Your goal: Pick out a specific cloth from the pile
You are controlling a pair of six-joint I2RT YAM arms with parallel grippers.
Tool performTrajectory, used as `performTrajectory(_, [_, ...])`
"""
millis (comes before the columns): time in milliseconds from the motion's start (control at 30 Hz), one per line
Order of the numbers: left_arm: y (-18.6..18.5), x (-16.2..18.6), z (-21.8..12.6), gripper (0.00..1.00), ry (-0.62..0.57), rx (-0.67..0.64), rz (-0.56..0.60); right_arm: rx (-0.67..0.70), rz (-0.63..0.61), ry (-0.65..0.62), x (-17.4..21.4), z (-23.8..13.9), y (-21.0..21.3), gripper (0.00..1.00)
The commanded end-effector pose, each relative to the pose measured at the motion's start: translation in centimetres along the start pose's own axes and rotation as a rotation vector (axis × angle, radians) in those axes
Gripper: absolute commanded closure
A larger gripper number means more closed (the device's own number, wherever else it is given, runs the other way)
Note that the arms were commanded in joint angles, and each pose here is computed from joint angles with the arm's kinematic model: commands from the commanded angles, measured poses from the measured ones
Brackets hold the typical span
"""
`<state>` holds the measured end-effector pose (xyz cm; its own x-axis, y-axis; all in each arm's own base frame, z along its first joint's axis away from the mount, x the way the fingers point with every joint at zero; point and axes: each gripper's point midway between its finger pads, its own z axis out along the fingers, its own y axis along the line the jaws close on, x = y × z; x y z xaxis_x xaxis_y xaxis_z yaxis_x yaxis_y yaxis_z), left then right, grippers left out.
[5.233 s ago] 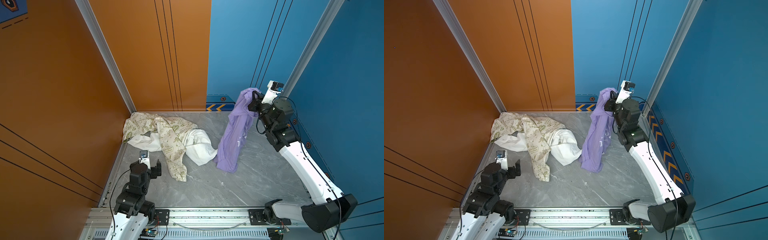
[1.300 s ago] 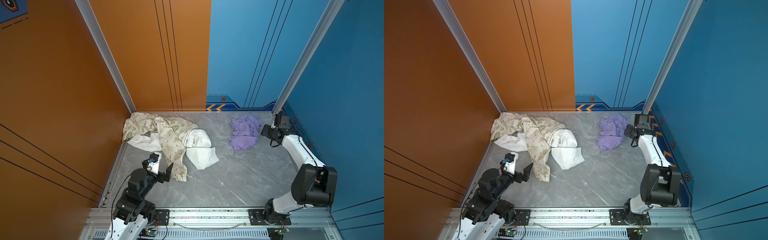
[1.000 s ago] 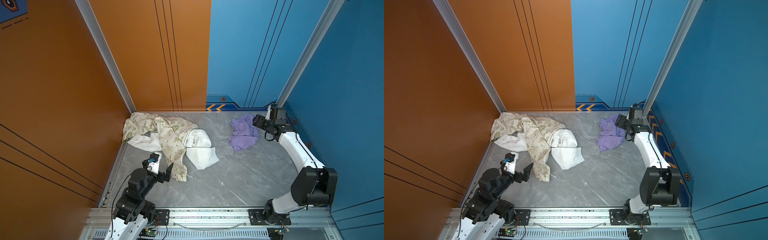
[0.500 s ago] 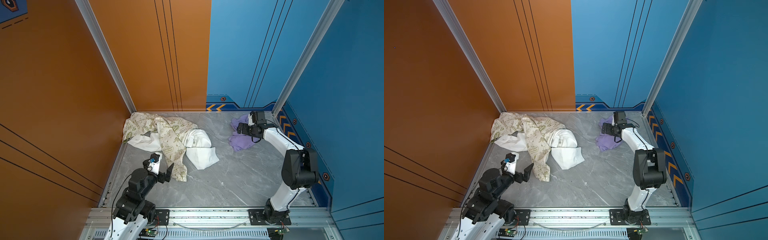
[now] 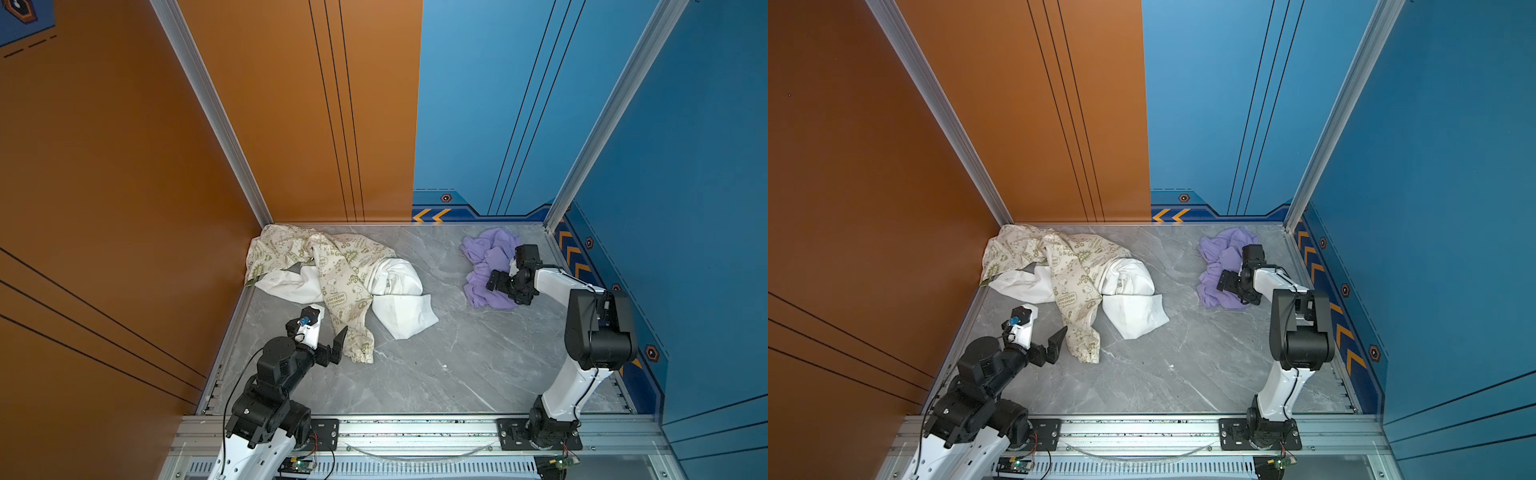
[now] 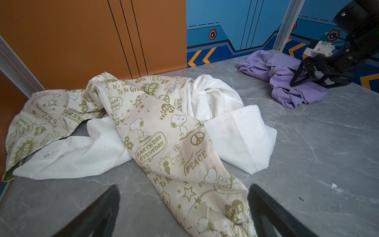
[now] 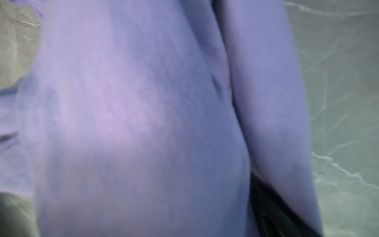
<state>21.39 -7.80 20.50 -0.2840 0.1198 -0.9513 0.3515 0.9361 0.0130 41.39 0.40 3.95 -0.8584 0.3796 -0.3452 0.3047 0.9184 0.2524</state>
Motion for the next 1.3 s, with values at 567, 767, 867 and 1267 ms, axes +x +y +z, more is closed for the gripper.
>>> performTrajectory(567, [4.7,-1.0,0.3,0.02,0.018,-0.274,-0.067,-0.143,0.015,-0.714,-5.4,-16.8,3.0,0.0])
performTrajectory(767, [6.7,-1.9,3.7,0.02,0.004,-0.35,-0.093,-0.034,-0.151,-0.795,-3.6,-16.7,1.5,0.0])
performTrajectory(867, [8.5,-1.8,5.3,0.02,-0.034,-0.398,-0.137,-0.004,-0.22,-0.798,-2.3,-15.2,1.0,0.0])
performTrajectory(1267, [14.5,2.9,7.9,0.02,-0.015,-0.646,-0.189,-0.022,-0.359,-0.869,0.5,-9.7,0.4,0.0])
